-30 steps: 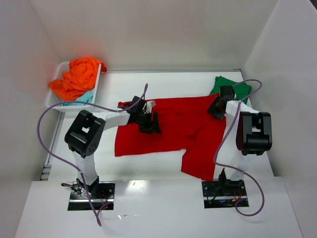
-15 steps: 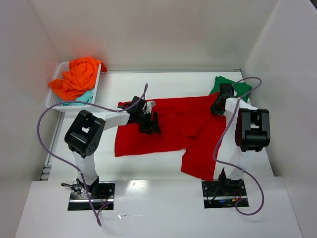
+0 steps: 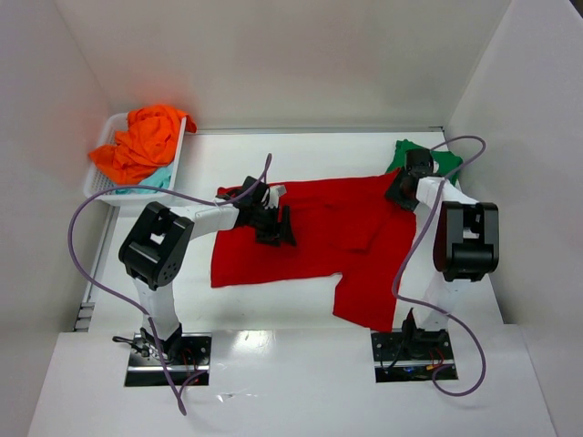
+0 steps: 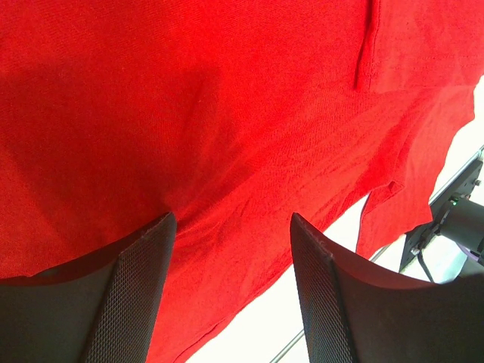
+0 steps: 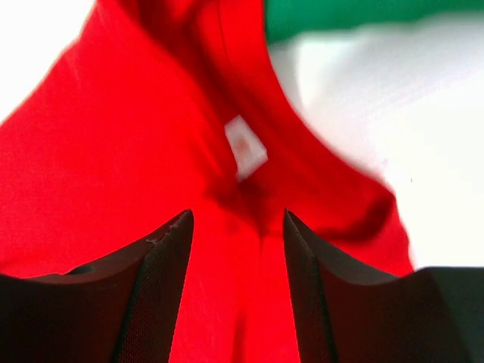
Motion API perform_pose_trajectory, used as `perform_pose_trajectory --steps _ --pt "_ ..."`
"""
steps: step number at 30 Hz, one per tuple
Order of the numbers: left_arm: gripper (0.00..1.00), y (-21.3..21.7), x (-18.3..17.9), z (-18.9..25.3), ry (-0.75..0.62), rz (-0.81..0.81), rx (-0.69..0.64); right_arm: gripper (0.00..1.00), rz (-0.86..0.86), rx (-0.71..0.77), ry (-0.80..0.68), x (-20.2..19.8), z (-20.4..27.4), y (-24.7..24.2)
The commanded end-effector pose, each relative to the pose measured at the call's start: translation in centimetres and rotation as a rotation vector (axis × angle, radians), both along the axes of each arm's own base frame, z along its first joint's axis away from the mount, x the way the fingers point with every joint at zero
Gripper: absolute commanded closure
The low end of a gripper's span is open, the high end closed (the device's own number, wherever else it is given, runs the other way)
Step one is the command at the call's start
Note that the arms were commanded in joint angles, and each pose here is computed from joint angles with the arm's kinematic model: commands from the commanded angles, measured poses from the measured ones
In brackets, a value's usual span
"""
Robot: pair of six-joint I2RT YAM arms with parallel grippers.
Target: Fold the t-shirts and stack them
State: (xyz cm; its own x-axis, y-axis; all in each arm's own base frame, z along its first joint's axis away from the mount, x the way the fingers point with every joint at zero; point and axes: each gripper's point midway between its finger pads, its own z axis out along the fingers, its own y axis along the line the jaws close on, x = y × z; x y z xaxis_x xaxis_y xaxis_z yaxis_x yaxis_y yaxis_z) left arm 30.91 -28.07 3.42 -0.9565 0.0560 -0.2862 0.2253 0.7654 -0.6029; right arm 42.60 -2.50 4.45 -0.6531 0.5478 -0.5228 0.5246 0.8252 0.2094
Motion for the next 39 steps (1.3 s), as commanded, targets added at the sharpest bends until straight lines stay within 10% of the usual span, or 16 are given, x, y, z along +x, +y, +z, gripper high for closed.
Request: perform_pose_trajectory --steps 1,9,24,39 --pt "0.29 0.9 -1.0 -0.9 0.034 -0.009 0.056 0.43 -0.006 0.063 -0.056 -1.9 3.0 0.9" --pt "0.29 0.5 -0.8 -0.5 0.020 -0.026 0.034 0.54 0.077 0.218 -0.169 -6.4 7.8 8.2" --pt "0.29 0.5 -0.6 0.7 -0.021 -0.020 0.021 0.94 0.076 0.239 0.010 -13.8 2.0 12.6" --pt "0.29 0.6 -0.8 0.8 -0.015 -0.013 0.019 0.92 -0.020 0.110 0.080 -16.5 1.2 9.7"
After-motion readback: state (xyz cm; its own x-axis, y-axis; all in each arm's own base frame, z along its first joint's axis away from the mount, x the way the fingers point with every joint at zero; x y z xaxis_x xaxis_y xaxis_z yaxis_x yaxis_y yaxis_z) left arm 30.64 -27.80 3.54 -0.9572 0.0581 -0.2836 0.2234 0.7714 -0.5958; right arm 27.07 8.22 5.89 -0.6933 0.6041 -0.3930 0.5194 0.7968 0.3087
